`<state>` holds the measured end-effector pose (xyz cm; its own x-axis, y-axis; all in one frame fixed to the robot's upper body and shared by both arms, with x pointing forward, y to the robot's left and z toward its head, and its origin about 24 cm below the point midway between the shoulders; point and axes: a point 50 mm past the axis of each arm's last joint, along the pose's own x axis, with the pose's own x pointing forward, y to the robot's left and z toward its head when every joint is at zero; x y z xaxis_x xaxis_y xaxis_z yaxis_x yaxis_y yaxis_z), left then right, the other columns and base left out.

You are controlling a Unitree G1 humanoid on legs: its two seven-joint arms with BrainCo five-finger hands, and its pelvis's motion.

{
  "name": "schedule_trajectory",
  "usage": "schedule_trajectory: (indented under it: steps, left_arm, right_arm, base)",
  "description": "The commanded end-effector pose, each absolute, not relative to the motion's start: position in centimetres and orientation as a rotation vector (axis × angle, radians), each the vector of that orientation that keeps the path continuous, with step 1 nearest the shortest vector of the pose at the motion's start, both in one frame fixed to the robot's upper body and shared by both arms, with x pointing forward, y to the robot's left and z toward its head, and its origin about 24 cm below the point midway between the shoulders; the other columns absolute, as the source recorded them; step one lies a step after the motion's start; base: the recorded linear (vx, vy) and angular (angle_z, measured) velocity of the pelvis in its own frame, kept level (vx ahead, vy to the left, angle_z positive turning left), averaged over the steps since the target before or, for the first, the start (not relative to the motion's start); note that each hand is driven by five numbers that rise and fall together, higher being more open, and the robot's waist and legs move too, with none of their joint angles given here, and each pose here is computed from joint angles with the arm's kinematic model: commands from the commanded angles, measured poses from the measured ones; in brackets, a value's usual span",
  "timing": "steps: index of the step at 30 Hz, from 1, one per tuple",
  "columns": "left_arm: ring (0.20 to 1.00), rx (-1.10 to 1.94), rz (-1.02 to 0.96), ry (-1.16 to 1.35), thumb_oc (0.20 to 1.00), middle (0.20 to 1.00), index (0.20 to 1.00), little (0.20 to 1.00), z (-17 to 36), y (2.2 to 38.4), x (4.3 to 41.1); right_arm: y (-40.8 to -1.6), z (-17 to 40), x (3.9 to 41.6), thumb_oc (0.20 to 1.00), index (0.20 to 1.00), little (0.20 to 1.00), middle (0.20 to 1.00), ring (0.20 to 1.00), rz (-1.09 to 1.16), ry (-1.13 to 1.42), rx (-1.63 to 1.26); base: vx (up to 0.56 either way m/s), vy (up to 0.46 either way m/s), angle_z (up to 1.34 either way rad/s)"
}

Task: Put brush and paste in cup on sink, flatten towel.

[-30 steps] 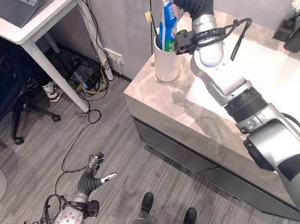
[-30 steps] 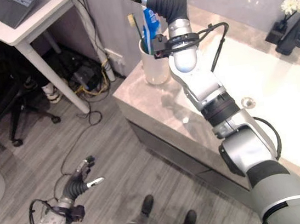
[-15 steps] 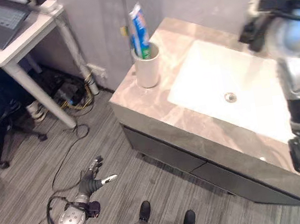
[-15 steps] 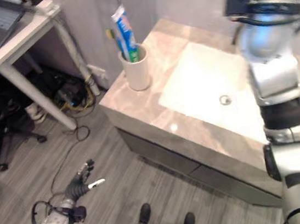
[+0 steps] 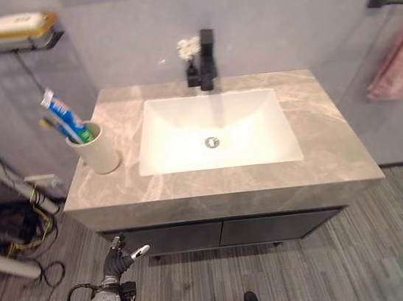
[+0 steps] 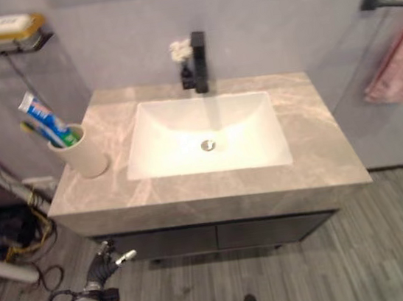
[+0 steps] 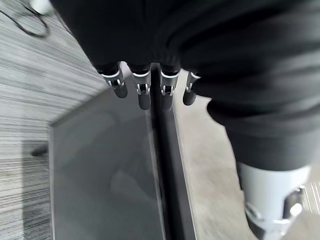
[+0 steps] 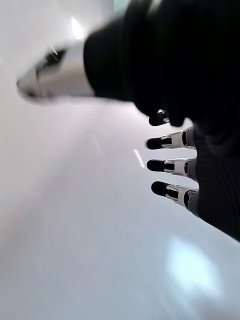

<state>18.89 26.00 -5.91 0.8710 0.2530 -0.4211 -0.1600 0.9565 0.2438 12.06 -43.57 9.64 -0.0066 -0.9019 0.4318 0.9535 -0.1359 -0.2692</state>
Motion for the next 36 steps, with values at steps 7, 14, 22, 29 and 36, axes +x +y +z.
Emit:
schedule_trajectory:
  steps: [7,14,22,29,36]
  left_arm:
    - [1.000,0.305,0.250,0.333,1.000,1.000,1.000,1.000,-3.6,27.0,21.6]
    - [1.000,0.232,0.241,0.257,1.000,1.000,1.000,1.000,-2.6,25.8,22.1]
    - [1.000,0.319,0.014,-0.065,1.000,1.000,1.000,1.000,4.3,23.2,21.5]
    - [1.000,0.479,-0.092,-0.210,1.000,1.000,1.000,1.000,10.5,26.2,18.7]
    - [0.476,0.404,-0.028,-0.291,0.476,0.476,0.476,0.476,12.3,26.9,19.0]
  right_arm:
    - [-42.2,-1.8,11.3,1.000,1.000,1.000,1.000,1.000,-1.483,0.467,-0.312]
    - [-34.6,-9.6,10.8,1.000,1.000,1.000,1.000,1.000,-0.849,0.843,-0.454]
    - [-27.5,-14.4,8.6,1.000,1.000,1.000,1.000,1.000,-0.383,1.072,-0.407]
    - [-27.1,-14.2,10.5,1.000,1.000,1.000,1.000,1.000,-0.272,1.035,-0.468]
    - [-25.7,-14.5,11.0,1.000,1.000,1.000,1.000,1.000,-0.080,1.035,-0.570]
  base:
    - [-0.04,0.089,-0.18]
    - [-0.05,0.059,0.03]
    - [0.02,0.000,0.58]
    - [0.07,-0.036,1.07]
    - [0.11,-0.063,0.46]
